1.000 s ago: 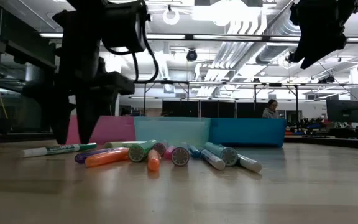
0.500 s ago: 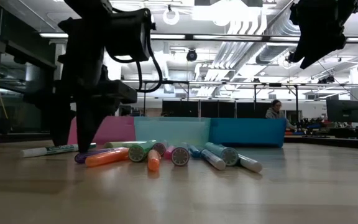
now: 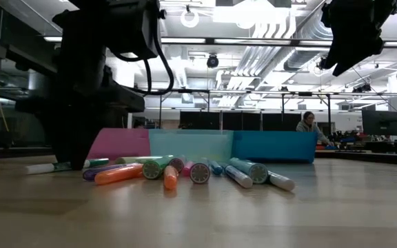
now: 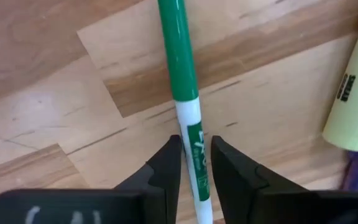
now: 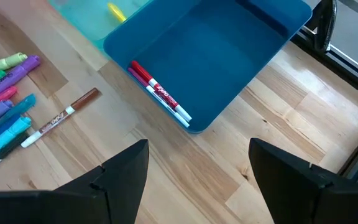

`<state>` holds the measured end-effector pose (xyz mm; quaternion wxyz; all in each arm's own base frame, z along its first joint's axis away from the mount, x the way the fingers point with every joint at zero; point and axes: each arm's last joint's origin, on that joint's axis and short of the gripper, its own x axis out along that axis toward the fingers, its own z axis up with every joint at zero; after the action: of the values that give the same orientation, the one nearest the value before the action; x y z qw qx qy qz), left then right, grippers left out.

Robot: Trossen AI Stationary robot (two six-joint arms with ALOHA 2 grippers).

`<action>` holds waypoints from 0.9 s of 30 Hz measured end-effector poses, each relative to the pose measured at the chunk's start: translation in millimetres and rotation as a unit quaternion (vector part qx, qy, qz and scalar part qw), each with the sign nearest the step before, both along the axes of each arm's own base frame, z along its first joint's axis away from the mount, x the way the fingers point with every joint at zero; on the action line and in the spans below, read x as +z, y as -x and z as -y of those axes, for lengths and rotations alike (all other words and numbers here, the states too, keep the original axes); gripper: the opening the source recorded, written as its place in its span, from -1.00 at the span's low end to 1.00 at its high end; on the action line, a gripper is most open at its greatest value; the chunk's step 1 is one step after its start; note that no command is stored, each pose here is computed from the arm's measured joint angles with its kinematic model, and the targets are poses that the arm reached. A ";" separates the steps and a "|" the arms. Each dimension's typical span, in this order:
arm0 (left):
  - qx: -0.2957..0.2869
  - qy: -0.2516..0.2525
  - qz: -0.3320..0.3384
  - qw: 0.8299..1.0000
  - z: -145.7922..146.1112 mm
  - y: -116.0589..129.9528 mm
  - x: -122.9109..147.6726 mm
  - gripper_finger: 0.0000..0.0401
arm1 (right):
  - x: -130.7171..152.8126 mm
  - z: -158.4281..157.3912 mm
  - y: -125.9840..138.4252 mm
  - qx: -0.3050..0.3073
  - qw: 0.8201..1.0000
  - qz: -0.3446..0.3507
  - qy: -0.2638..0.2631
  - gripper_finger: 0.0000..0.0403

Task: Pick & Place Markers
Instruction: Put the green highlighter into the blue bin

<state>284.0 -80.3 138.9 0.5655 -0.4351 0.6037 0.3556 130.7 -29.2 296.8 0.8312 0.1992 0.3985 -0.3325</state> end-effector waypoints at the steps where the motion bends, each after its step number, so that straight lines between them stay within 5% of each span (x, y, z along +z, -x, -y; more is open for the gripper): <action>1: 0.002 -0.001 0.000 1.000 1.7 0.4 0.0 -0.59 | 0.0 0.0 0.0 0.000 1.000 0.000 0.000 0.32; 9: -0.007 0.011 -0.002 1.000 3.3 0.9 -0.3 -0.67 | -0.1 -0.1 0.0 -0.003 1.000 0.002 -0.004 0.32; 13: -0.028 0.047 -0.002 0.998 5.7 0.3 -0.2 -0.90 | -0.1 -0.4 -0.1 0.000 1.000 0.003 -0.009 0.32; 18: -0.046 0.086 -0.005 0.995 9.5 0.4 0.0 -0.91 | -0.2 -0.6 -0.2 0.001 1.000 0.003 -0.011 0.32; 27: -0.059 0.064 0.010 0.996 8.5 -1.1 -0.4 -0.91 | -0.2 -0.7 -0.2 0.002 1.000 0.003 -0.012 0.32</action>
<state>285.1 -88.8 138.5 0.5624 -0.4373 0.6441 0.2785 130.9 -28.5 296.6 0.8308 0.2093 0.4000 -0.3256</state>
